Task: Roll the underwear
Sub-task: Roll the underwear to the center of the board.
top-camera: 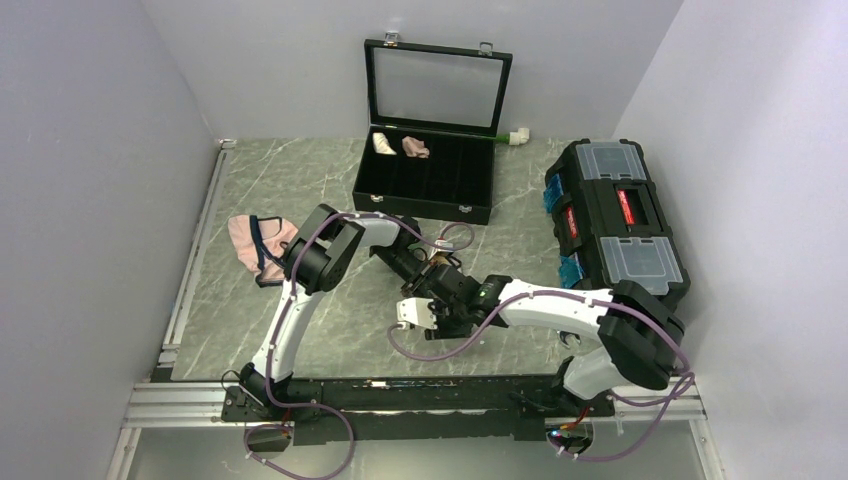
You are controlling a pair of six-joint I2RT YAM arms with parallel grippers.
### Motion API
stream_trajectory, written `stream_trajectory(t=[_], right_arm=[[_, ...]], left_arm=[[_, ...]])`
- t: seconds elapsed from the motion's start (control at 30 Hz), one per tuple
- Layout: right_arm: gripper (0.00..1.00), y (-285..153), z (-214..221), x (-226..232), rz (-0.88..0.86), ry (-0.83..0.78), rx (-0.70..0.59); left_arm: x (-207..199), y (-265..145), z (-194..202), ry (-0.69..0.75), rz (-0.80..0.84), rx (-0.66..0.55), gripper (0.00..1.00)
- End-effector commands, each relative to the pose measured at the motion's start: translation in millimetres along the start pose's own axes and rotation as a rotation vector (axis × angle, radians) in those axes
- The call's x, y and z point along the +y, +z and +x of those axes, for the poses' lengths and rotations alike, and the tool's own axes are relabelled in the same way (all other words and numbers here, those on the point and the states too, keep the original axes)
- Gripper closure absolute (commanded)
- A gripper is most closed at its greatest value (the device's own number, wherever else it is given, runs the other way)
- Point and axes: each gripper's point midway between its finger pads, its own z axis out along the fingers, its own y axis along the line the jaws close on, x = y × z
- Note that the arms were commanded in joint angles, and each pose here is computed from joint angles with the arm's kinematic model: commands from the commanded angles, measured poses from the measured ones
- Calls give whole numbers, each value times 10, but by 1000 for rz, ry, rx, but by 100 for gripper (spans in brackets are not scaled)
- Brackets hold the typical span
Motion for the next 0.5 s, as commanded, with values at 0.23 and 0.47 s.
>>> stream_trajectory(t=[0.23,0.47], right_arm=[[67,156,-61,-144,35,-37,9],[77,253,139,-52,-23,-12,69]], left_arm=[[256,25,116,20,-85,48,100],[228,9,134,33,-89,54,100]])
